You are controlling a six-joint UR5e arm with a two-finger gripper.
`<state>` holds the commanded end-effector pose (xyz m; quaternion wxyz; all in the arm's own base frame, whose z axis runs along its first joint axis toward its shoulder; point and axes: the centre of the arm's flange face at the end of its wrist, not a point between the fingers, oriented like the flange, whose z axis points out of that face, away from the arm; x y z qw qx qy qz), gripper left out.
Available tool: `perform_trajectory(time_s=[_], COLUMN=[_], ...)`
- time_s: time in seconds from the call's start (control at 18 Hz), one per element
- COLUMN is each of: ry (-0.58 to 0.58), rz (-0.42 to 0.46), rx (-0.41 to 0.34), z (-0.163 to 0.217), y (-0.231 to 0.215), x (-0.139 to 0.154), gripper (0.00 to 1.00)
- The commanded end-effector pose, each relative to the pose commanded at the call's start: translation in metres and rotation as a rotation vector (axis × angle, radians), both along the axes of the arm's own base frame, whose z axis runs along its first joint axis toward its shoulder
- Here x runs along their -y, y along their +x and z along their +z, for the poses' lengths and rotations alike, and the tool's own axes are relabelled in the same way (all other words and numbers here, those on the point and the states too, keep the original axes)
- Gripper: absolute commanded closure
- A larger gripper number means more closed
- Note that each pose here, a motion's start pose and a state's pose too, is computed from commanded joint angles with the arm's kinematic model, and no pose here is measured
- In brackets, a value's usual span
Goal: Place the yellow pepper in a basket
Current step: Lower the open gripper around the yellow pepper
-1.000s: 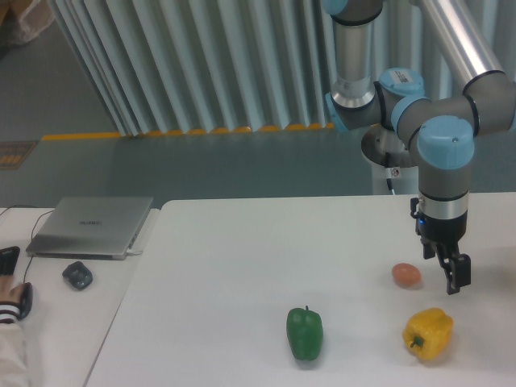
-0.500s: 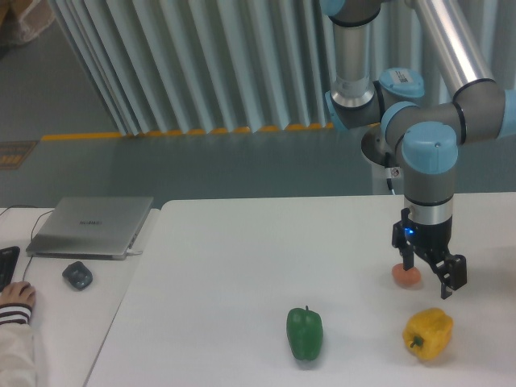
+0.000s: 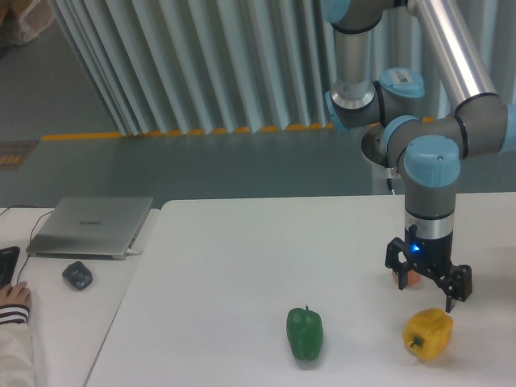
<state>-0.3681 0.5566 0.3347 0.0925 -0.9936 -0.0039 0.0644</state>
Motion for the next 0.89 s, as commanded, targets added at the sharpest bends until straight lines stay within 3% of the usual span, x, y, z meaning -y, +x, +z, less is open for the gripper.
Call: perform_trajectory(time_s=[0.89], ry=[-0.056], rz=[-0.023], rx=[0.039], z=[-0.04], y=[-0.003], x=[-0.012], gripper=[0.0])
